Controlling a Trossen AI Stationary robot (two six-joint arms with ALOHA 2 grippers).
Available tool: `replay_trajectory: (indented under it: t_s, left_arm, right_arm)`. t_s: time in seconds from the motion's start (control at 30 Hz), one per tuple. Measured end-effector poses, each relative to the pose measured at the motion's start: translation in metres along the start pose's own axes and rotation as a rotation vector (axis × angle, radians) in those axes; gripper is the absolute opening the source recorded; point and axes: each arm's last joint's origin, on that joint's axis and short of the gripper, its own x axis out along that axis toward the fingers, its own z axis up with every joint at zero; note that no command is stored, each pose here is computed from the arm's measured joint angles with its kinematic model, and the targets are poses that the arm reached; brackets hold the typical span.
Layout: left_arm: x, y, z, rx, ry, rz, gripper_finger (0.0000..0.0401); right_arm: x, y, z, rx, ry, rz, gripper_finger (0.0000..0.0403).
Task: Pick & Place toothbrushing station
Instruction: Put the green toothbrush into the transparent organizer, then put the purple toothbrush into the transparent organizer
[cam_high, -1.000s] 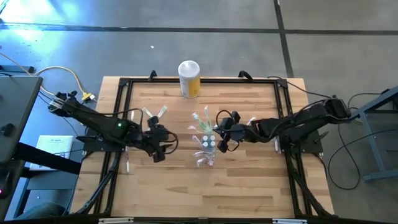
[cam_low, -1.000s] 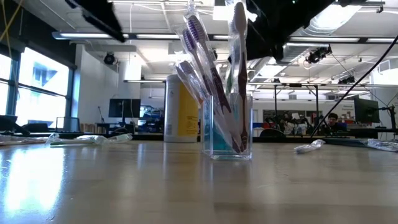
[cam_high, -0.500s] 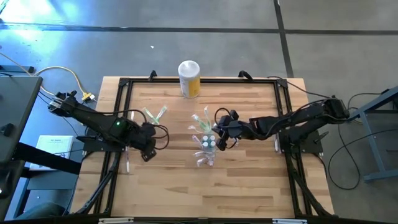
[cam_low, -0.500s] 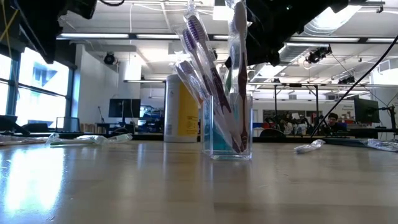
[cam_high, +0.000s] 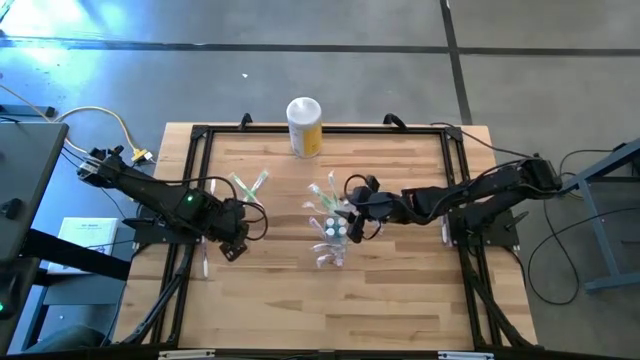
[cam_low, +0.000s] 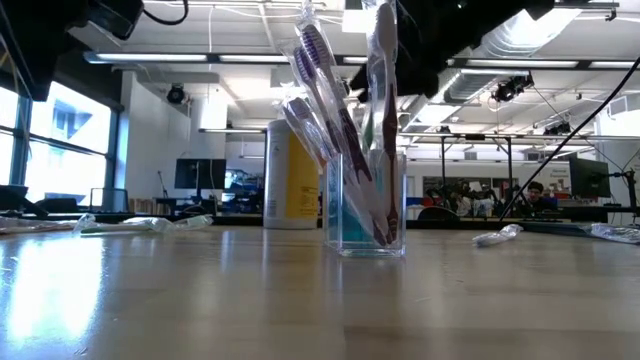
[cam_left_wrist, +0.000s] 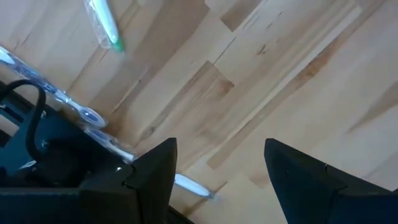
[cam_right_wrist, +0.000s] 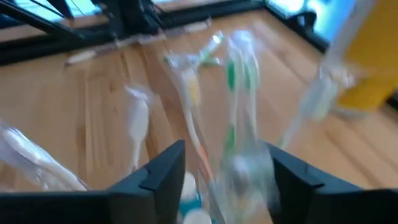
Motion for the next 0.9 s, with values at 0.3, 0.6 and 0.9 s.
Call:
replay_trajectory:
  t_s: [0.3, 0.6, 0.9]
  left_arm:
    - [0.000, 0.000, -0.001, -0.035, 0.034, -0.011, 0.0234]
    - [0.031, 0.013, -0.020, -0.360, 0.160, 0.164, 0.0234]
    - [0.074, 0.017, -0.050, -0.500, 0.319, 0.193, 0.0234]
  right_arm:
    - [-0.006, 0.015, 0.014, -0.229, -0.172, 0.059, 0.0222]
    - [-0.018, 0.037, 0.014, -0.361, -0.260, 0.043, 0.0223]
    - [-0.024, 0.047, 0.010, -0.383, -0.265, 0.059, 0.0223]
